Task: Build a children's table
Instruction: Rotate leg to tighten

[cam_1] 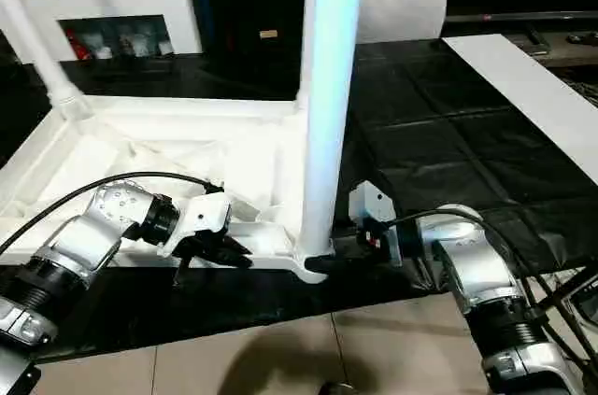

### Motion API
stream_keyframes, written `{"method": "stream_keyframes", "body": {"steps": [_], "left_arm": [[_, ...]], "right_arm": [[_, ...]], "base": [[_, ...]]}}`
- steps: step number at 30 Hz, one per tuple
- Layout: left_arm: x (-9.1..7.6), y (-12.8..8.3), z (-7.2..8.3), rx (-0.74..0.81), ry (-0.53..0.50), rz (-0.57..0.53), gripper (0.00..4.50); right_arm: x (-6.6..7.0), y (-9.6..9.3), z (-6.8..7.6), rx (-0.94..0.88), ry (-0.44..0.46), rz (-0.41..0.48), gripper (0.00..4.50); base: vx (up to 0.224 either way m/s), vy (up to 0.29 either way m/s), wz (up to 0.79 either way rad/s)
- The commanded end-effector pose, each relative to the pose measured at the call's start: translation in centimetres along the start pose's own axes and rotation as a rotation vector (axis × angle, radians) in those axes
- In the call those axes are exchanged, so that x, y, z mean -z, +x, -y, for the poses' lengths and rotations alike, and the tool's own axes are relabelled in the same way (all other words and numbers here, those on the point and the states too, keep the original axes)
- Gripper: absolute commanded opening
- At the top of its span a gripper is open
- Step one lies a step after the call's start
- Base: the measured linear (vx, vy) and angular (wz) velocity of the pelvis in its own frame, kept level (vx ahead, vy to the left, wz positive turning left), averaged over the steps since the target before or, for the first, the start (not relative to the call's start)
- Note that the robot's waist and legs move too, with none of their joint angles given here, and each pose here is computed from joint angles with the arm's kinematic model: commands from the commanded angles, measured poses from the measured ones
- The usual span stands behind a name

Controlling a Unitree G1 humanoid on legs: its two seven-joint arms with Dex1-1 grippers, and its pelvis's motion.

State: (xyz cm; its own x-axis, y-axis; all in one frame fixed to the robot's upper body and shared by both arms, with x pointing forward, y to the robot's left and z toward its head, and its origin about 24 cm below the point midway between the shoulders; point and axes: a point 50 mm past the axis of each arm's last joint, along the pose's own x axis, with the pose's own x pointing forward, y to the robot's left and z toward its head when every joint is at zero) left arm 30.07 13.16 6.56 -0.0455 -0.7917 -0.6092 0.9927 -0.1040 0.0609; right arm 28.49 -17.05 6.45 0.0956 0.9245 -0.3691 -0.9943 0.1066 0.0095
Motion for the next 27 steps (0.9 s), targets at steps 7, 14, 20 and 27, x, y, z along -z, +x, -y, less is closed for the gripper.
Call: {"method": "stream_keyframes", "body": {"steps": [7,14,20,27], "left_arm": [[-0.3,0.3,0.2,0.056,0.036,-0.017,0.0],[-0.1,0.4,0.4,0.057,0.024,-0.015,0.0],[0.0,0.6,-0.1,-0.03,-0.043,-0.017,0.0],[-1.7,1.9,-1.5,-0.228,-0.163,0.064,0.0]], "right_arm": [[0.1,0.3,-0.4,-0.061,0.012,-0.013,2.52],[0.6,0.8,-1.2,-0.084,0.034,-0.009,2.49],[0.4,1.6,-1.4,-0.023,0.167,0.071,2.41],[0.8,4.7,-2.1,0.147,0.31,0.149,2.34]], "base": [[0.0,0.0,0.0],[0.0,0.0,0.0],[0.0,0.0,0.0],[0.0,0.0,0.0]]}}
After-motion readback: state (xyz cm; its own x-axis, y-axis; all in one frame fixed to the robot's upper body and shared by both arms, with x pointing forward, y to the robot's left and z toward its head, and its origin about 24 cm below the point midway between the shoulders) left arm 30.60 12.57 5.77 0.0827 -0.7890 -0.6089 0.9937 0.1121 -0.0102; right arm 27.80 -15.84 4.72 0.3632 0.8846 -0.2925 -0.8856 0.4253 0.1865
